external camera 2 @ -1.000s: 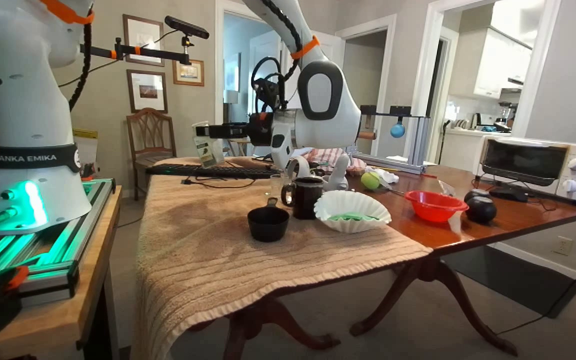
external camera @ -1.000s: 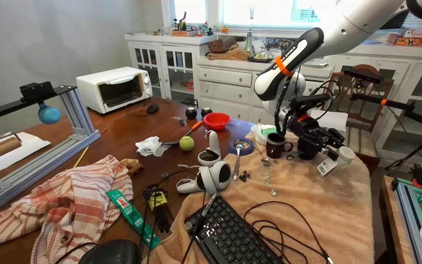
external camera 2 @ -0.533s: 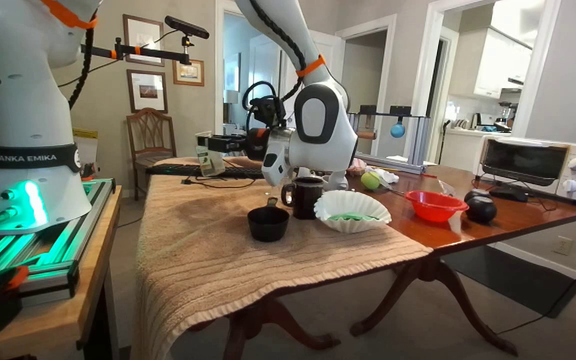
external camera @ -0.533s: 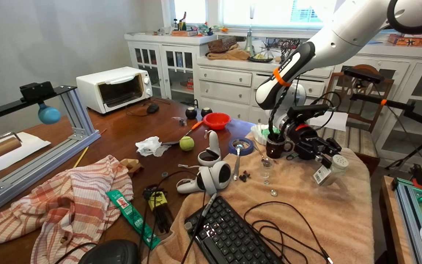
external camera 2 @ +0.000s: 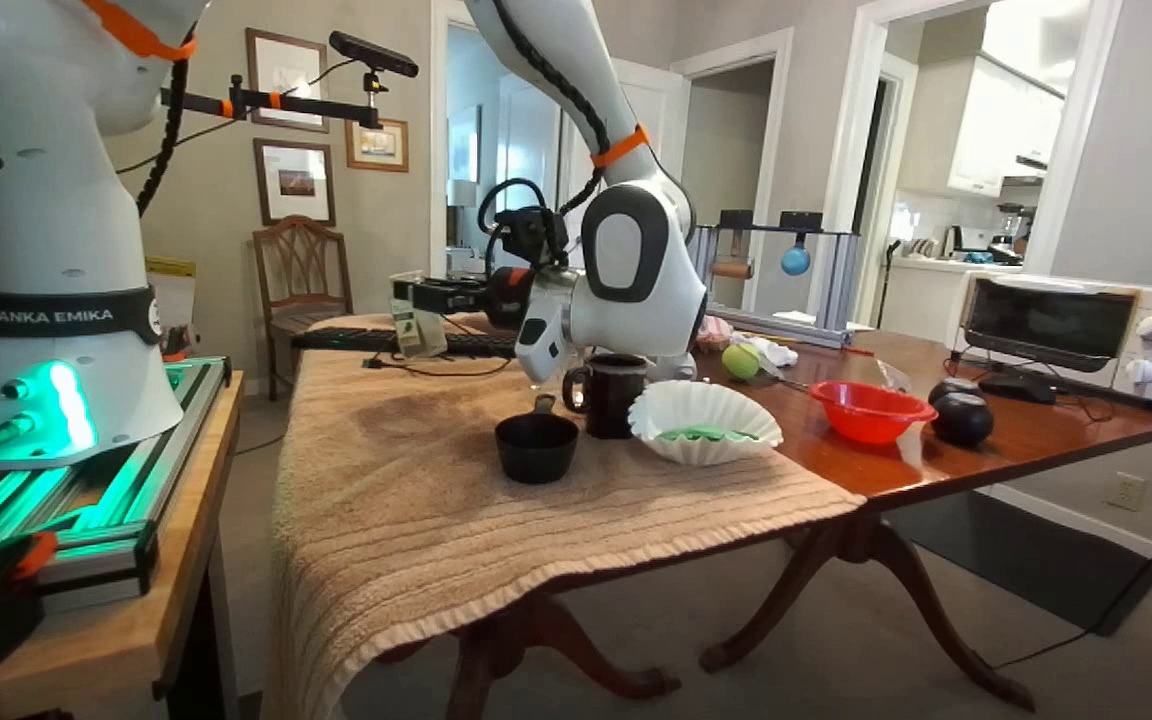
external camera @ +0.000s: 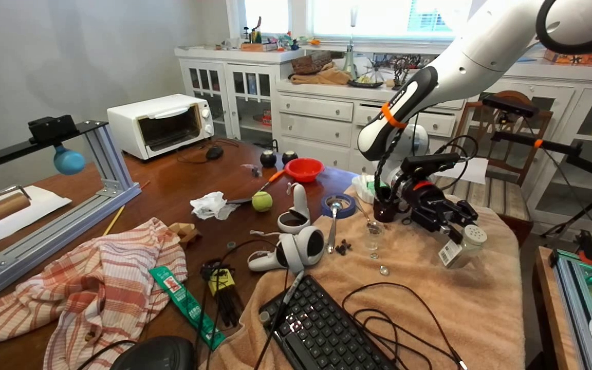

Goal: Place the glass jar upright.

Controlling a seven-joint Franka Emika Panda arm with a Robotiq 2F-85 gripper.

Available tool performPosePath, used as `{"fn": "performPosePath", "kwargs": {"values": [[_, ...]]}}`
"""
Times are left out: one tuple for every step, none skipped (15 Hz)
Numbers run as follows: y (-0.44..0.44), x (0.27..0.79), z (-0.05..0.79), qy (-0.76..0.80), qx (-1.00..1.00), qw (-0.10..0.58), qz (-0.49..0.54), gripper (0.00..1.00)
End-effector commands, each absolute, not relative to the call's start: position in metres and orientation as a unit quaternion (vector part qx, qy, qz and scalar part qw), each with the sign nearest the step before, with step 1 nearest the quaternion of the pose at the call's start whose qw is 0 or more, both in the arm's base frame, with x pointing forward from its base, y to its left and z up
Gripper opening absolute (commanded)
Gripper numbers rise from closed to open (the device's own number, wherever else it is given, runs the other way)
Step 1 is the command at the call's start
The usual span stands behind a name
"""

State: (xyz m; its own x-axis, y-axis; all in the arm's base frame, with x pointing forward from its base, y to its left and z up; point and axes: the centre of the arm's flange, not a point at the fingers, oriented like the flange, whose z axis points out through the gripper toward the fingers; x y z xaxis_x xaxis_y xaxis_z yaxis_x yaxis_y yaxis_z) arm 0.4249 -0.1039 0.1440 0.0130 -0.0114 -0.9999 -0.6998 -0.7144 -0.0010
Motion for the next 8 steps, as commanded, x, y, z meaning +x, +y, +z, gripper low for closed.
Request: {"fn": "performPosePath", "kwargs": {"values": [[-0.085, 0.416, 0.145, 0.278, -0.668, 0.262, 0.639, 0.24], [-0.083, 0.412, 0.145, 0.278, -0.672, 0.268, 0.632, 0.24], [-0.081, 0.406, 0.146, 0.280, -0.675, 0.284, 0.621, 0.24], [-0.079, 0.400, 0.147, 0.282, -0.677, 0.297, 0.611, 0.24], [-0.078, 0.390, 0.149, 0.288, -0.678, 0.318, 0.597, 0.24], [-0.076, 0.383, 0.149, 0.292, -0.680, 0.334, 0.584, 0.24], [-0.074, 0.375, 0.149, 0.295, -0.678, 0.349, 0.575, 0.24], [-0.073, 0.370, 0.149, 0.298, -0.678, 0.360, 0.568, 0.24]]}}
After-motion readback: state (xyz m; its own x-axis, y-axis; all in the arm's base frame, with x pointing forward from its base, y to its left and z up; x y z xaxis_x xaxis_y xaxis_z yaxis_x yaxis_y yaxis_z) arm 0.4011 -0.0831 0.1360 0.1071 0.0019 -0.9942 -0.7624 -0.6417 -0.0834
